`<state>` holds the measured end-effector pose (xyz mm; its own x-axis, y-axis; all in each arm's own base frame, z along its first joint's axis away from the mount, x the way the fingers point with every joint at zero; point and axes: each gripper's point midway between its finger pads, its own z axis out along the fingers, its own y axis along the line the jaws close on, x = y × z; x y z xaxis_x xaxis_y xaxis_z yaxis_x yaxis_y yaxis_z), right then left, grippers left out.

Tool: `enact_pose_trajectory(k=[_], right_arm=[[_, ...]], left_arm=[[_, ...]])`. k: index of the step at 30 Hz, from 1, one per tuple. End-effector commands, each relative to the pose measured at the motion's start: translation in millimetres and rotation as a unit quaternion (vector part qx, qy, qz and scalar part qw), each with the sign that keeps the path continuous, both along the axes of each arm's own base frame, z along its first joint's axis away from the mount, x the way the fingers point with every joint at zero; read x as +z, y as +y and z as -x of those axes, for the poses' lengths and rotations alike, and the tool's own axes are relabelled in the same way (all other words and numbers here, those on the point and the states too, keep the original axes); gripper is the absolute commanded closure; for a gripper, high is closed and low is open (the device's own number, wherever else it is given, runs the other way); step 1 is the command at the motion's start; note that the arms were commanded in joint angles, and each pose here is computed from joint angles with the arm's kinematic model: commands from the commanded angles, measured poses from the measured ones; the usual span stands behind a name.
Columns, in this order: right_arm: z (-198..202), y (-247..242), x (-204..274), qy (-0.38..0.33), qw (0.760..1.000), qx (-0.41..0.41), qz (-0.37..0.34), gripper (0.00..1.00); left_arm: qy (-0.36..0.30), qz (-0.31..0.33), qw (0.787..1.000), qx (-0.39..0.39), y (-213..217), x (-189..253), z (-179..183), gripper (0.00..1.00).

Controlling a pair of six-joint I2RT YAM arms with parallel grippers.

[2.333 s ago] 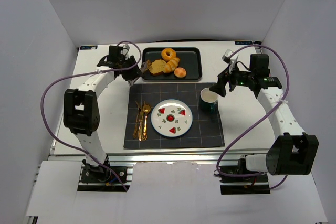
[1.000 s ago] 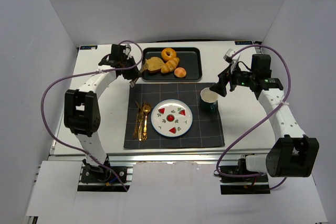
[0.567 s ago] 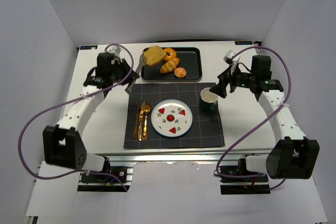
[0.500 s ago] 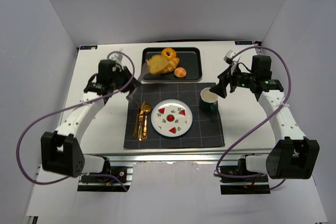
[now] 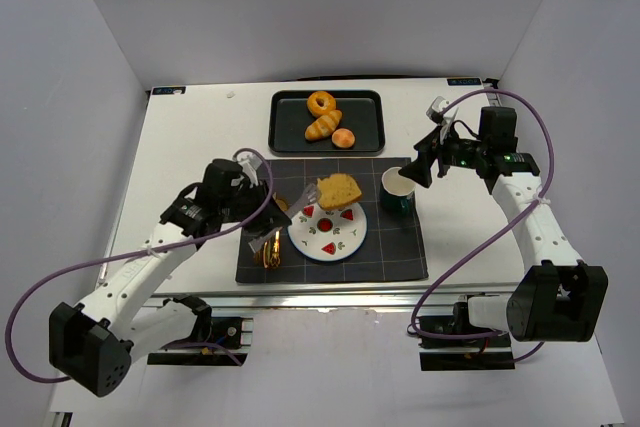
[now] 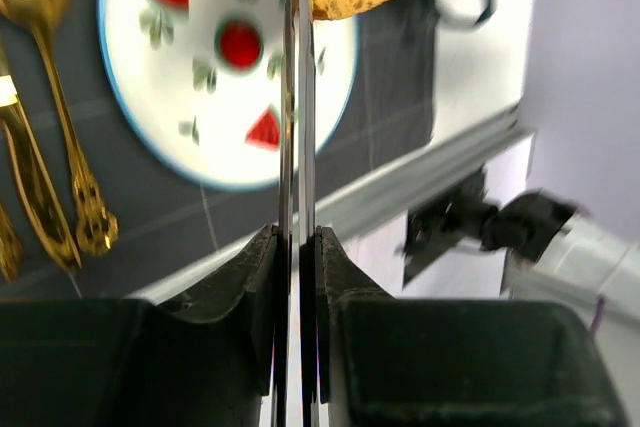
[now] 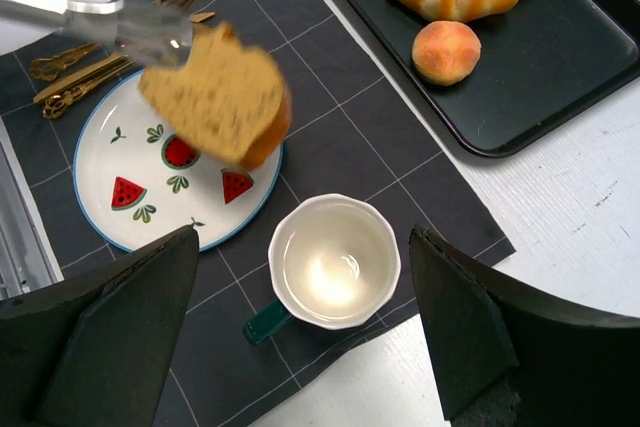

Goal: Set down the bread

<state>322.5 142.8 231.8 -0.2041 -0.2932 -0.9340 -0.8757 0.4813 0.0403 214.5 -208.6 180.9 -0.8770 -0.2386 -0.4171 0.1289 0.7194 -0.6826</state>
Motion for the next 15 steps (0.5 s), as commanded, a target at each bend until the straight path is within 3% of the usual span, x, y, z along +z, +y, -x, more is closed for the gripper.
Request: enact_pose_trajectory(k=[1, 8, 11, 12, 13, 15], right_arm=[[-3, 1, 6, -0.016, 1.0, 0.01, -0.007, 0.11], [-1, 2, 7, -0.016, 1.0, 0.01, -0.006, 0.11], [0, 1, 6, -0.015, 1.0, 0.009, -0.006, 0.11], [1, 1, 6, -0.014, 1.0, 0.009, -0.005, 0.11], [1, 1, 6, -0.015, 1.0, 0.008, -0.006, 0.11], [2, 0, 4, -0.013, 1.0, 0.007, -0.005, 0.11]], left_arm=[[0.045, -0.031, 0.998, -0.012, 3, -21, 25, 1.0], [0.06, -0.048, 0.997, -0.023, 6, -30, 40, 1.0], [0.063, -0.059, 0.996, -0.021, 8, -32, 39, 0.89], [0.062, -0.061, 0.996, -0.02, 8, -32, 38, 0.83], [0.058, -0.063, 0.996, -0.019, 9, -31, 36, 0.71], [0.058, -0.069, 0.996, -0.02, 9, -31, 36, 0.64]])
